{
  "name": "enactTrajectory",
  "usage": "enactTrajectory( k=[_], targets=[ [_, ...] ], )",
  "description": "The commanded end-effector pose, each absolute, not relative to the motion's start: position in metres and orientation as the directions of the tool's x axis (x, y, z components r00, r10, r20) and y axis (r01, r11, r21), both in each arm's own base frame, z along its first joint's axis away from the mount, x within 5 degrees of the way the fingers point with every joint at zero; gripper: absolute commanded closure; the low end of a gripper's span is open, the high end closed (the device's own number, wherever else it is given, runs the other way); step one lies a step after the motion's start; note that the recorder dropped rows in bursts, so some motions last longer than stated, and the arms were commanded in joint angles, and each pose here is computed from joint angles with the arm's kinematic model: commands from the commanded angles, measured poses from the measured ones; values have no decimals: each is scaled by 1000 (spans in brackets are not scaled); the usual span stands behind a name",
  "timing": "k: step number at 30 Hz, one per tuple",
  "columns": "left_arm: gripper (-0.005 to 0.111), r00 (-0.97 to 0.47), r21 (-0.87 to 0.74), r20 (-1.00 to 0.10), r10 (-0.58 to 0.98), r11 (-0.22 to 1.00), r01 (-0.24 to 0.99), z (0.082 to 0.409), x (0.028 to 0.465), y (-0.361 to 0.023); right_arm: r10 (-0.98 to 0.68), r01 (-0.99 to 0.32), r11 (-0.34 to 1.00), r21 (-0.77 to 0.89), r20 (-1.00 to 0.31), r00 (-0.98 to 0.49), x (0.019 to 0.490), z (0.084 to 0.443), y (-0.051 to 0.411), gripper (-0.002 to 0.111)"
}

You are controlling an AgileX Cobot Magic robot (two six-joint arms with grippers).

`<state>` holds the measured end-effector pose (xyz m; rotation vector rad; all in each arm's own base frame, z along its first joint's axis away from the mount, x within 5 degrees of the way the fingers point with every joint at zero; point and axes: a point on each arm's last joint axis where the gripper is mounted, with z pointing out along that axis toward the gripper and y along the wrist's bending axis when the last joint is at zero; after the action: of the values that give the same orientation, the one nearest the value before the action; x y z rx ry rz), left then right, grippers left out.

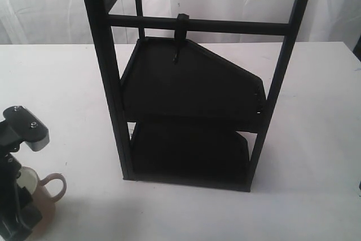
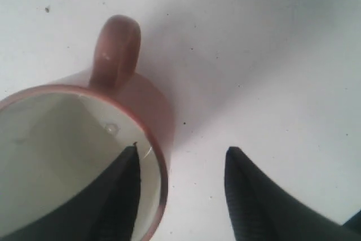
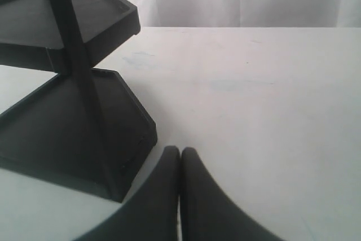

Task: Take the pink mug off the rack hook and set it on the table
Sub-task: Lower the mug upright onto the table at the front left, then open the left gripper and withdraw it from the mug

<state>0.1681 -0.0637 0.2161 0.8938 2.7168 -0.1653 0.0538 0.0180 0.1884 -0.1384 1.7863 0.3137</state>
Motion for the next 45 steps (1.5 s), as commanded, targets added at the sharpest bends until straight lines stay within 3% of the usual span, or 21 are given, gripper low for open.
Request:
enactTrajectory(
  k=[1, 13, 15, 21, 36, 45],
  targets=[
    [56, -775, -33, -319, 546, 810, 585, 225, 162, -63, 77, -255, 957, 136, -971, -228, 54, 188, 17, 108],
    [59, -760, -17, -421, 495, 834, 552, 246, 147, -58, 77, -255, 957, 136, -971, -228, 54, 188, 17, 108],
    [67, -753, -13, -441, 489, 835, 550, 250, 144, -58, 77, -255, 957, 136, -971, -228, 54, 188, 17, 108],
    [107, -714, -43, -555, 426, 843, 536, 266, 132, -58, 77, -255, 957, 136, -971, -228, 54, 188, 17, 108],
    [107, -545, -193, -819, 179, 809, 555, 311, 82, -59, 77, -255, 957, 136, -971, -228, 54, 188, 17, 108],
    [107, -490, -196, -859, 150, 788, 584, 318, 58, -54, 77, -255, 957, 136, -971, -228, 54, 188, 17, 108]
  ],
)
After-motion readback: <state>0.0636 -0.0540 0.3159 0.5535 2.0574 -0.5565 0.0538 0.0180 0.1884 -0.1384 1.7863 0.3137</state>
